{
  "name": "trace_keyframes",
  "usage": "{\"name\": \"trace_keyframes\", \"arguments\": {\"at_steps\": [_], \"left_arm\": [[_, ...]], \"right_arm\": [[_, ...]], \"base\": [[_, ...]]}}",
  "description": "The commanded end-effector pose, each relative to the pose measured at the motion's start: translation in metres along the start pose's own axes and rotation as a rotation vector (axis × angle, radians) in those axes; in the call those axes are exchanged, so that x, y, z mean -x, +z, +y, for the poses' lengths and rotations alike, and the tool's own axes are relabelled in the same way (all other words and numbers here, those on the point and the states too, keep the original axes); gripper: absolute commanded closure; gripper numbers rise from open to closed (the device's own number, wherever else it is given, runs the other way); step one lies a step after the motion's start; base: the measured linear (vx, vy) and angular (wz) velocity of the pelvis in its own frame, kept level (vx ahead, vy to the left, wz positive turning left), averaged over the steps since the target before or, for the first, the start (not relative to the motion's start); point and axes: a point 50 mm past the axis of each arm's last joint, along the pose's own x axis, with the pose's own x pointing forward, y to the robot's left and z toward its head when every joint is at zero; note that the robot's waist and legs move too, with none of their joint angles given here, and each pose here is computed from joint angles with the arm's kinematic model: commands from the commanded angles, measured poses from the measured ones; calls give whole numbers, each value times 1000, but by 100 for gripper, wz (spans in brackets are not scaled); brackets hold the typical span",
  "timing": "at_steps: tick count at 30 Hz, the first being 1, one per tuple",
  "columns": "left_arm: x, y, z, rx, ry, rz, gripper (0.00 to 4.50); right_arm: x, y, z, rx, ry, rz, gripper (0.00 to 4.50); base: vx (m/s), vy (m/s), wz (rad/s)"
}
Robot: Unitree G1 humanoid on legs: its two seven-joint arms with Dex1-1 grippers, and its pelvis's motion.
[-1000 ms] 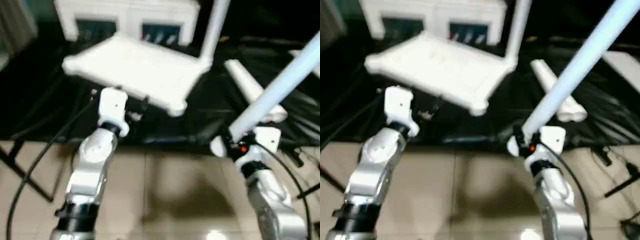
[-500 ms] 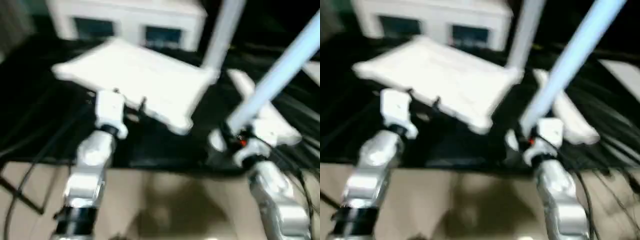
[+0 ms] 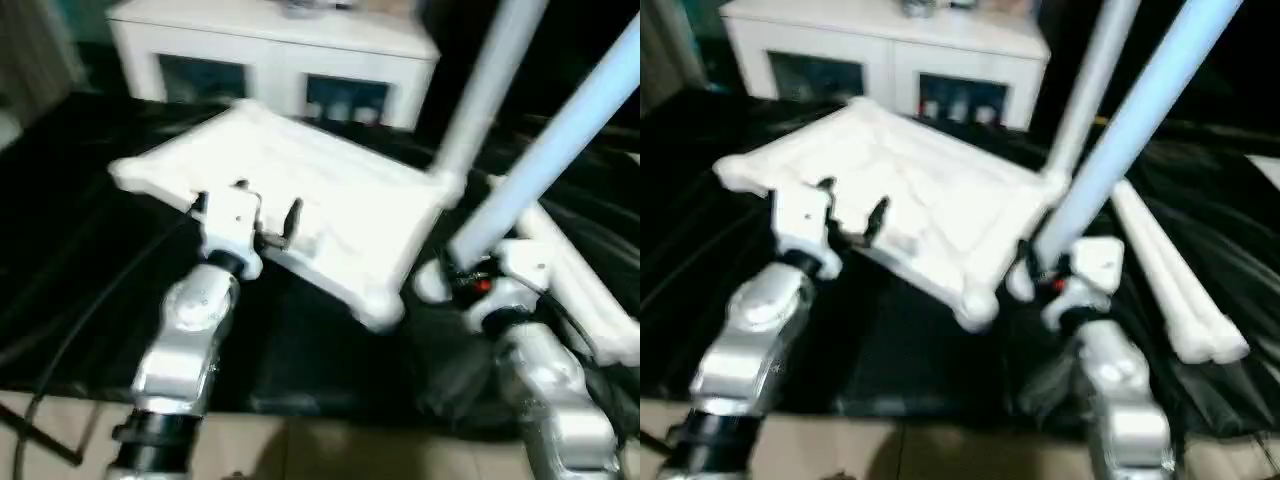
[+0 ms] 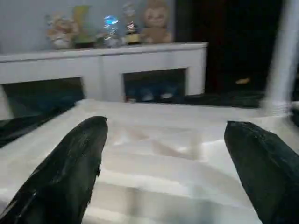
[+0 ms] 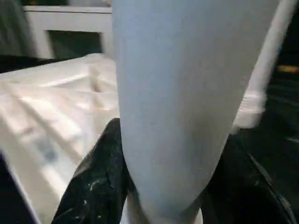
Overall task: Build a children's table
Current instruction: Move to table
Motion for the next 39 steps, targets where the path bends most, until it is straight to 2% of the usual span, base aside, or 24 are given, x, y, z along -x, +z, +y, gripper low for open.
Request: {"name": "trace_keyframes", "arguments": {"at_steps": [1, 11, 13, 14, 17, 18, 21, 22, 25, 28, 33, 38, 39], "left_arm": [[-5, 3, -12, 0, -47, -14, 0], [-7, 3, -18, -1, -120, -19, 0], [-6, 3, -23, 2, -204, -24, 0], [-2, 2, -31, 15, -360, -33, 0], [3, 0, -36, 40, -645, -11, 0], [3, 0, -36, 37, -662, -5, 0], [-1, -3, -30, -66, -849, 71, 0], [-10, -2, -24, -167, -911, 104, 0], [-15, -1, -21, -237, -1030, 150, 0], [-20, -1, -14, -344, -1188, 266, 0], [-22, 1, -7, -428, -1384, 428, 0], [-18, -1, -16, -465, -1505, 456, 0], [-18, -2, -17, -470, -1509, 451, 18]], "right_arm": [[4, 6, -13, 24, -54, -23, 266], [8, 5, -17, 23, -81, -25, 266], [9, 5, -18, 24, -73, -23, 266], [12, 6, -19, 23, -30, -17, 266], [19, 9, -18, 46, 109, 3, 266], [20, 9, -18, 48, 118, 5, 266], [28, 11, -23, 73, 226, 52, 266], [32, 12, -25, 101, 278, 83, 266], [35, 13, -25, 112, 337, 106, 266], [40, 14, -25, 136, 417, 145, 266], [47, 13, -25, 159, 499, 207, 266], [51, 12, -26, 170, 522, 235, 266], [51, 12, -26, 173, 525, 237, 266]], "base": [[217, 66, 5], [184, -19, 1], [166, 89, 9], [174, 120, 8], [155, 94, 9], [48, 65, 2], [0, 0, 0], [0, 0, 0], [-18, -3, 0], [-37, -5, 1], [-24, 0, 2], [0, 0, 0], [0, 0, 0]]}}
